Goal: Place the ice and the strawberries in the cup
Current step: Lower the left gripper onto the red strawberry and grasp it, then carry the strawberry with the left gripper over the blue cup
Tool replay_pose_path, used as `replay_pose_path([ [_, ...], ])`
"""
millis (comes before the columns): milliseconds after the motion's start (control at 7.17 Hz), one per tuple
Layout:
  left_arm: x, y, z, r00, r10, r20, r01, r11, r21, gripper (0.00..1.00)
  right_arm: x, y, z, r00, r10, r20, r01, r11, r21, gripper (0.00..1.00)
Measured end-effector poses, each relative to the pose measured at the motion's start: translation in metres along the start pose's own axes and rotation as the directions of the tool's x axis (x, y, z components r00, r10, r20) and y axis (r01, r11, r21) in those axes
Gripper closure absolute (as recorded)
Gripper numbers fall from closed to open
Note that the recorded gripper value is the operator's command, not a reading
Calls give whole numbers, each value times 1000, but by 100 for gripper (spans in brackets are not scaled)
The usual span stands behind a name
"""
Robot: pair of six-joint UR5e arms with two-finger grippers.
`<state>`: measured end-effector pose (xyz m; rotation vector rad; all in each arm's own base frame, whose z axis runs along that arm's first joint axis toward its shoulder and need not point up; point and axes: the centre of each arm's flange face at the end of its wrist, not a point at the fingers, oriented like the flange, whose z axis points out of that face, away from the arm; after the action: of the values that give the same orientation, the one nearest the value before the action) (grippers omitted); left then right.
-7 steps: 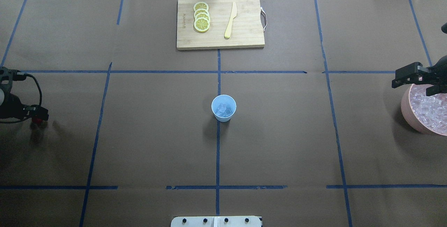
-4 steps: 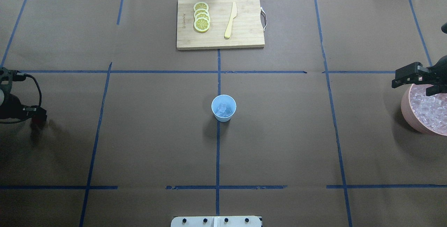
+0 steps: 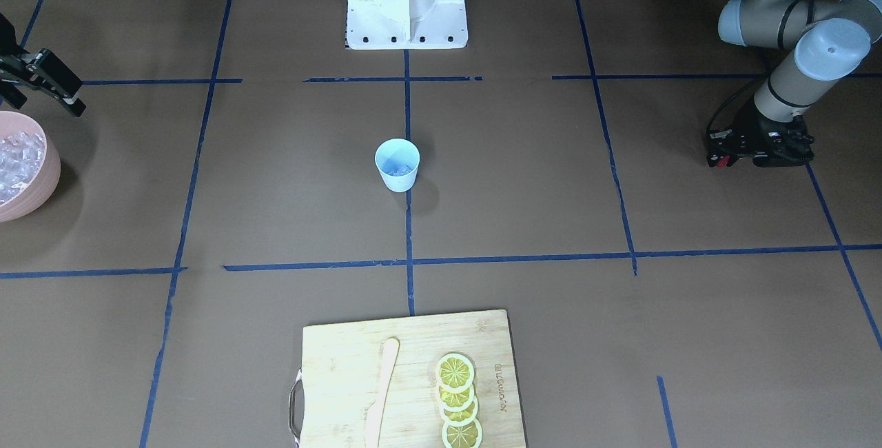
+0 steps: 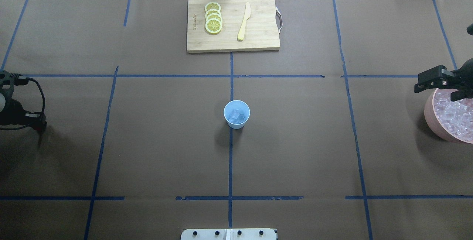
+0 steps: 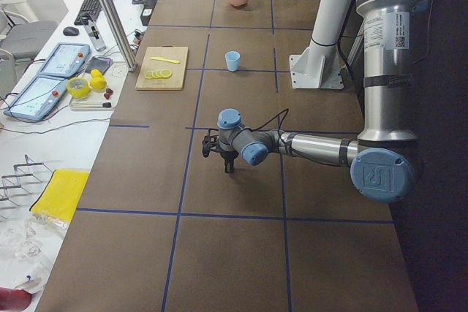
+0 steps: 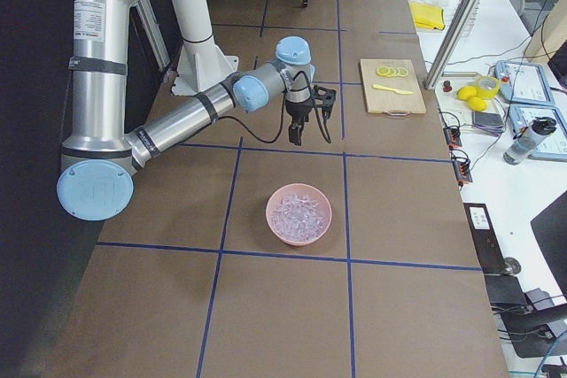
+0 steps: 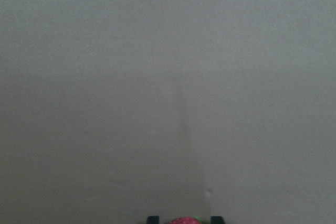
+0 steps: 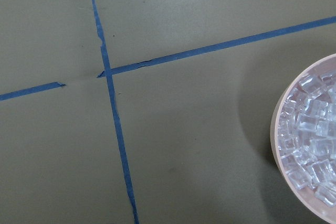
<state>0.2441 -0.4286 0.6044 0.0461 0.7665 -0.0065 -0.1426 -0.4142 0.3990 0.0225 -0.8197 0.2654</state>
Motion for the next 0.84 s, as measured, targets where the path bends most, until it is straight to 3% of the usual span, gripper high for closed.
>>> replay_pose_path([
  [140, 13, -4, -6, 999, -20, -30, 20, 1000, -1, 100, 0, 0, -1, 1000, 0, 1, 0, 1000, 1, 0],
  [419, 80, -33, -31, 984, -101, -150, 100, 995, -9, 100, 2, -1, -4, 1000, 5, 3, -5, 1000, 6, 0],
  [837, 258, -63, -77, 908, -238, -344, 220, 971, -92, 100, 5, -3, -9, 1000, 16, 10, -16, 1000, 9, 0],
])
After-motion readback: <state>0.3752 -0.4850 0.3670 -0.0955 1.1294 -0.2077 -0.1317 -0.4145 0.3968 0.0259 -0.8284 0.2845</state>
